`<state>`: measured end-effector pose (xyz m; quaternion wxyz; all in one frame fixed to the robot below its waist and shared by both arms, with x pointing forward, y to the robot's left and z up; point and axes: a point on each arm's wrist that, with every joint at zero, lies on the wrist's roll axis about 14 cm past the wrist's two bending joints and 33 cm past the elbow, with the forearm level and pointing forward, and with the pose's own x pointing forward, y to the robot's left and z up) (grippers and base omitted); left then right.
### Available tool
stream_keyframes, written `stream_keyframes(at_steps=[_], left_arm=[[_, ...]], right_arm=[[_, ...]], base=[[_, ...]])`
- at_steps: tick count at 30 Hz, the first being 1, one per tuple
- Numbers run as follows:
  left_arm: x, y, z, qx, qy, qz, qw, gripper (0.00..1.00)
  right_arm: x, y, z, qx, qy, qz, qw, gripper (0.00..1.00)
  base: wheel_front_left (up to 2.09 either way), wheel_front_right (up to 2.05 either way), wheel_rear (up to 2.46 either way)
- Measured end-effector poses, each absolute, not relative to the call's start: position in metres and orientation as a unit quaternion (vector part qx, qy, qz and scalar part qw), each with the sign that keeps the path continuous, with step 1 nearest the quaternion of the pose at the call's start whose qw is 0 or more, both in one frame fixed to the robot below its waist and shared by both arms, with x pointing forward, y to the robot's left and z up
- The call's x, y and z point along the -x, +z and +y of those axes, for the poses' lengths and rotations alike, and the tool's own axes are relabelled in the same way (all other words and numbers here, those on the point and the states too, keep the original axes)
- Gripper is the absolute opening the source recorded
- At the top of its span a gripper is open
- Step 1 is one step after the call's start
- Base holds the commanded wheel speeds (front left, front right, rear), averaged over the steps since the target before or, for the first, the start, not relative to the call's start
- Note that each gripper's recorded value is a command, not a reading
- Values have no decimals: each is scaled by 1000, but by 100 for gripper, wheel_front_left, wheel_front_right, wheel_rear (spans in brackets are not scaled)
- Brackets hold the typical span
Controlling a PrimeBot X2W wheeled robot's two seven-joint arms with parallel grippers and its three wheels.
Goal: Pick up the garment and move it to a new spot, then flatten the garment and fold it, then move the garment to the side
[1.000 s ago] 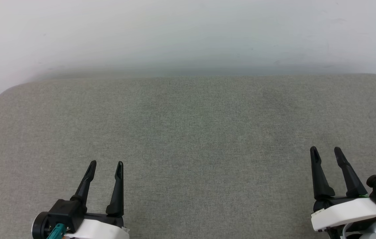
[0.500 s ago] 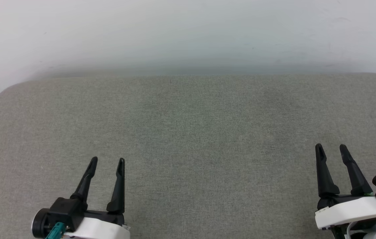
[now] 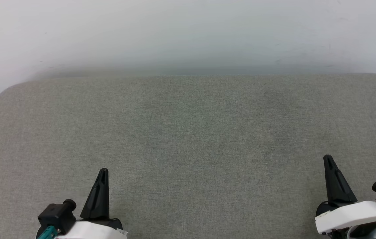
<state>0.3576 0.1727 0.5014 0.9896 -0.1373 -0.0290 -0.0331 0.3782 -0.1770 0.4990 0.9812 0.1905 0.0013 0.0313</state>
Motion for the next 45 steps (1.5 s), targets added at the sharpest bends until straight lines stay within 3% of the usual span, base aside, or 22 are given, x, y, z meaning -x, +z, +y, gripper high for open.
stream_keyframes(at_steps=[45], left_arm=[[-372, 491, 194, 450, 17, 6, 893, 0]], right_arm=[[-383, 492, -192, -473, -8, 22, 881, 0]], base=[[0, 0, 0]])
